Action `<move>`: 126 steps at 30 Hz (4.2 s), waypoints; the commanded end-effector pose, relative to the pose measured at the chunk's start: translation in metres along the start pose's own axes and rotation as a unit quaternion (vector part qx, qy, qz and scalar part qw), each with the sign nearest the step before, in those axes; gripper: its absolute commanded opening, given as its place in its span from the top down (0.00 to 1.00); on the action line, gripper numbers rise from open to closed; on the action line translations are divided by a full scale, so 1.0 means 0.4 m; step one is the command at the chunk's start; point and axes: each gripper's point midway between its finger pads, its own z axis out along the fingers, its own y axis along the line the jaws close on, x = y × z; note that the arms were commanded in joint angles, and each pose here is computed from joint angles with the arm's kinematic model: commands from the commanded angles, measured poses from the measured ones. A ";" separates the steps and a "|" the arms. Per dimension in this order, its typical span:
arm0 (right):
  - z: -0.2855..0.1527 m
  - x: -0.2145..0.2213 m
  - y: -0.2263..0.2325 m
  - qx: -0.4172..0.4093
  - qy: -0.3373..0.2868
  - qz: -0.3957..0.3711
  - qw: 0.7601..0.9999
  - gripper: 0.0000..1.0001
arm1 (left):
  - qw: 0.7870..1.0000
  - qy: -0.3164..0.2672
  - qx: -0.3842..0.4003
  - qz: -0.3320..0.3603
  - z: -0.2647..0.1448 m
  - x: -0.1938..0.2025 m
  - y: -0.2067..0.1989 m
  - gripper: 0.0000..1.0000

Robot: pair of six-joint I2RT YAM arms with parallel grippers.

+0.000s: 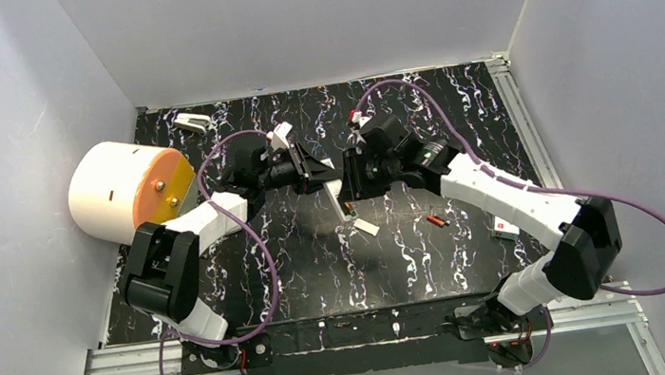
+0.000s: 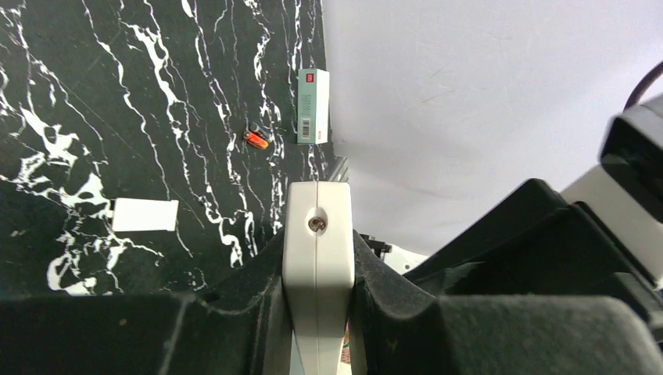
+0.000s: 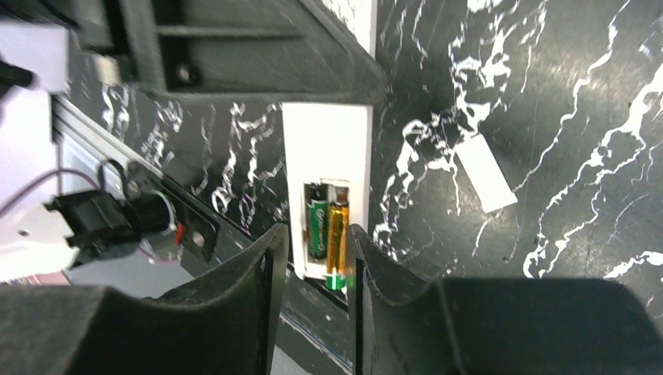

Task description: Load the batteries into the remote control

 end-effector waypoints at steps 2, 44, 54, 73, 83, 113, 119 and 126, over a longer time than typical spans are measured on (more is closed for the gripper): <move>-0.104 -0.143 0.088 -0.062 -0.152 0.026 0.986 0.58 | 0.999 0.013 0.040 -0.029 -0.012 0.001 -0.085 1.00; -0.462 -0.268 0.185 -0.385 -0.436 0.241 0.777 0.15 | 0.949 -0.079 0.249 -0.177 -0.126 -0.128 -0.486 1.00; -0.446 -0.275 0.191 -0.388 -0.426 0.250 0.778 0.33 | 0.950 -0.076 0.244 -0.178 -0.113 -0.128 -0.464 1.00; -0.388 -0.278 0.191 -0.354 -0.401 0.247 0.808 0.57 | 0.952 -0.092 0.280 -0.087 -0.174 -0.105 -0.558 1.00; -0.357 -0.277 0.178 -0.330 -0.387 0.263 0.820 0.68 | 0.951 -0.096 0.293 -0.029 -0.200 -0.086 -0.598 1.00; -0.411 -0.244 0.172 -0.331 -0.411 0.209 0.823 0.23 | 0.957 -0.124 0.238 0.111 -0.202 -0.062 -0.572 1.00; -0.384 -0.221 0.181 -0.301 -0.391 0.140 0.859 0.29 | 0.958 -0.122 0.231 0.114 -0.196 -0.062 -0.558 1.00; -0.365 -0.201 0.170 -0.257 -0.376 0.076 0.887 0.25 | 0.961 -0.128 0.216 0.119 -0.198 -0.059 -0.538 1.00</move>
